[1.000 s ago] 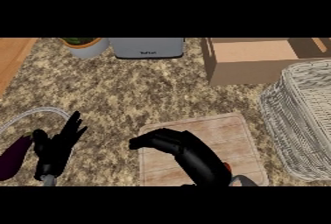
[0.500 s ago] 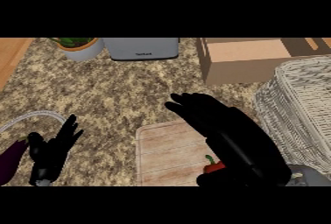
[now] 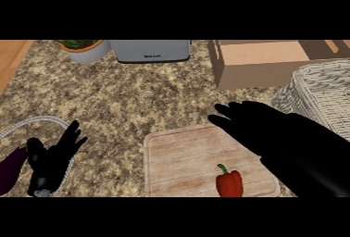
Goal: Pick the bell pepper from the cutting board and place it in the basket
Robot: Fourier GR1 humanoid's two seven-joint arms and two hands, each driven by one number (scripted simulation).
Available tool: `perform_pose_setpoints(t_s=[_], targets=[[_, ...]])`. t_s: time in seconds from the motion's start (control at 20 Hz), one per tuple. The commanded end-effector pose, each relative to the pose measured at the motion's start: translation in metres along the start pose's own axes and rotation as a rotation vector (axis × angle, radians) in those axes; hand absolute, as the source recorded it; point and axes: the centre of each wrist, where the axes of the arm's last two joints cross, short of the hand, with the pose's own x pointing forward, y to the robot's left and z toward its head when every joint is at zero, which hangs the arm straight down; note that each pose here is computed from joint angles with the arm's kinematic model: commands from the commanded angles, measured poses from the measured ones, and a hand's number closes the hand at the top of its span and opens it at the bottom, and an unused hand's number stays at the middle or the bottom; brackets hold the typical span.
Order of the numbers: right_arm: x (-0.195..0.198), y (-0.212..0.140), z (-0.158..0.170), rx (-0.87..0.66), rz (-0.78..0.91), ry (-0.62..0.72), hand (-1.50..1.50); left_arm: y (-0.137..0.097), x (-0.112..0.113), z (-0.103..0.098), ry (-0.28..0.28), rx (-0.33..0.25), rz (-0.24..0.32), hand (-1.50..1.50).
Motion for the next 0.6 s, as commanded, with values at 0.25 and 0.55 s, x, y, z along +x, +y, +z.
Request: perform_pose_setpoints(t_s=[0.25, 0.55], targets=[[-0.015, -0.047, 0.036, 0.174, 0.089, 0.094, -1.50, 0.006, -0.043, 0.017, 0.167, 0.006, -0.030, 0.00], [-0.005, -0.045, 0.056, 0.185, 0.020, 0.076, -1.50, -0.005, -0.038, 0.016, 0.177, -0.007, -0.020, 0.00]])
